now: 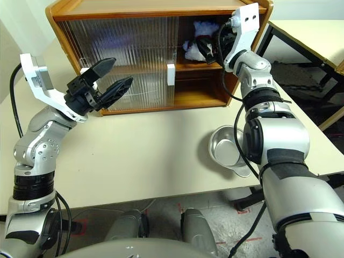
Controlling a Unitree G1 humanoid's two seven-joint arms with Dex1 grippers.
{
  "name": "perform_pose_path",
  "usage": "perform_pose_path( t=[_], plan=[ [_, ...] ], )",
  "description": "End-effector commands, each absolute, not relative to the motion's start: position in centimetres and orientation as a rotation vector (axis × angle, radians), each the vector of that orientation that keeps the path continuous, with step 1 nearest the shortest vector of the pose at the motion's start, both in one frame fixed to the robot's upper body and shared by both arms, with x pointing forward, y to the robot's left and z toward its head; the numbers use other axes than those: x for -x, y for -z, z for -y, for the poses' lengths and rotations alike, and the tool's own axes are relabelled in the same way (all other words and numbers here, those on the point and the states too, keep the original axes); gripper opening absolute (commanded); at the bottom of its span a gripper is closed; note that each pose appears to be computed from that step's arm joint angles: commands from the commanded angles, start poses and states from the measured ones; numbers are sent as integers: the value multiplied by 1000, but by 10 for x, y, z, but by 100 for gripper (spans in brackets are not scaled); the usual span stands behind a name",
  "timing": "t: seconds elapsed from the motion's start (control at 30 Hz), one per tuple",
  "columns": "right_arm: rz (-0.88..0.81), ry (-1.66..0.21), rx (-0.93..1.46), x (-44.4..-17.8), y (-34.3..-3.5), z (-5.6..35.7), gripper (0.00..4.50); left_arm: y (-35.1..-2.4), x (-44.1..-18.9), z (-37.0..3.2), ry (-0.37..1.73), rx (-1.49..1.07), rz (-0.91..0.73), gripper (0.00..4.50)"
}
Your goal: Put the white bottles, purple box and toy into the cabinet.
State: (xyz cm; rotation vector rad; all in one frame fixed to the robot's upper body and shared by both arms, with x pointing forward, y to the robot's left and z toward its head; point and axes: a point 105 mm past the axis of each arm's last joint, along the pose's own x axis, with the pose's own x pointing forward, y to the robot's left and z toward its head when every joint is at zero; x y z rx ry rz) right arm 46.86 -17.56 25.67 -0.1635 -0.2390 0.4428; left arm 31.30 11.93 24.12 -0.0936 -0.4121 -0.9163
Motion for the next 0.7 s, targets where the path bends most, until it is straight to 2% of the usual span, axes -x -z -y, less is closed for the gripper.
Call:
perform_pose_path(
  t=[0.03, 0.3, 0.53, 0.7],
  plan=[
    [292, -445, 161, -465, -268, 180, 447, -238, -315, -115, 934, 104, 392, 450],
    [359, -540, 165, -434, -268, 193, 447, -235, -316, -108, 969, 119, 379, 450],
    [289, -579, 113, -381, -240, 209, 447, -235, -318, -108, 982, 119, 369, 450],
    [206, -557, 74, -344, -207, 233, 447, -234, -319, -107, 996, 123, 364, 450]
  ],
)
